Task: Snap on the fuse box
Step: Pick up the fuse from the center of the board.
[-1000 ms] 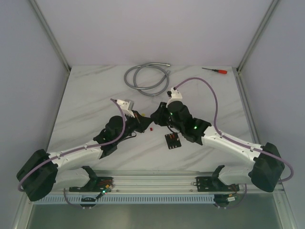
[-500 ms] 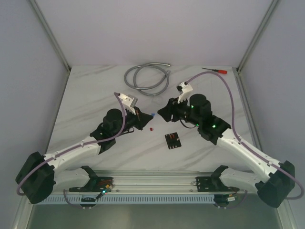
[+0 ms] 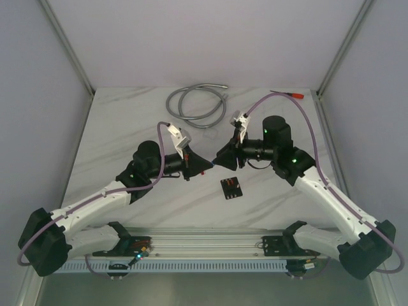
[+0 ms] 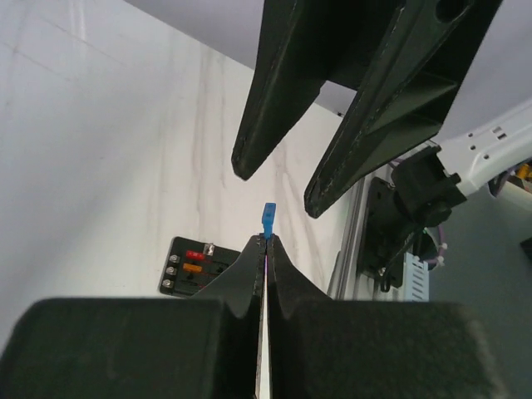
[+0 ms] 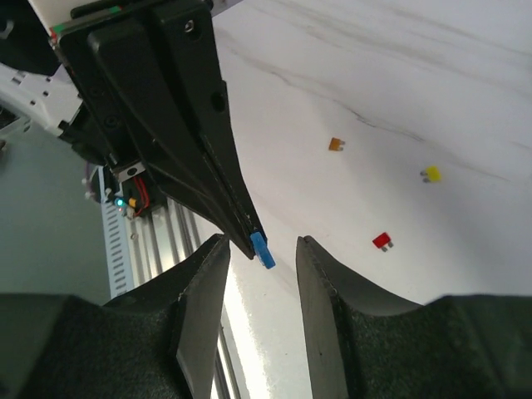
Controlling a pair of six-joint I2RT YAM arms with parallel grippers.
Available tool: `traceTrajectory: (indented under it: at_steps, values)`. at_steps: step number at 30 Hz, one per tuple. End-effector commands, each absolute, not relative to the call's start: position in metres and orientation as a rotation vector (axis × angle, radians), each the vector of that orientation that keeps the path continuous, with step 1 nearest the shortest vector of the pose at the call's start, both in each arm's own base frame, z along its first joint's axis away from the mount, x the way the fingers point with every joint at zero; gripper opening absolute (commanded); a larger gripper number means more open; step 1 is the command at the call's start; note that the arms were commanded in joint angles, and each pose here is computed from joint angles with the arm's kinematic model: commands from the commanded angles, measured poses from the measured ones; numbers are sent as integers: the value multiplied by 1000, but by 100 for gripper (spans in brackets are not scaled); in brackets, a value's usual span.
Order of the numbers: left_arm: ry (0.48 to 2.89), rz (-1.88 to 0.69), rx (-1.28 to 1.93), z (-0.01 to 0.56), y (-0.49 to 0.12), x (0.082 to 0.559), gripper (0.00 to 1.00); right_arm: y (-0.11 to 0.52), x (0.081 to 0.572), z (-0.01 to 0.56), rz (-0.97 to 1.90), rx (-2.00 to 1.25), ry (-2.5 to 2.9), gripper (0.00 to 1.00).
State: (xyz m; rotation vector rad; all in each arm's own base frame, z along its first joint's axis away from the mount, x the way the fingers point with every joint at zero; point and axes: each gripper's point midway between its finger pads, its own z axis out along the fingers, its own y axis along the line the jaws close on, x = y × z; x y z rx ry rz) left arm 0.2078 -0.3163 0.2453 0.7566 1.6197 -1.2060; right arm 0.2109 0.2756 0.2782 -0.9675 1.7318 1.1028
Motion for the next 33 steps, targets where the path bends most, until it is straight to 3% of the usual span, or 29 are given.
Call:
traceTrajectory:
  at_steps: [1,22,28,33]
  values:
    - [1532,-1265,843,266,-320,194,0,278,196,292,1166,-1086,1643,43]
    - [1482,-1338,856,276,-324,185,0,279,187,282,1210,-1145,1649,28]
    - [1480,-1347,857,276,-325,184,0,279,186,282,1212,-1156,1645,19]
    - [1489,-1343,848,275,-325,186,0,278,185,280,1210,-1164,1644,3]
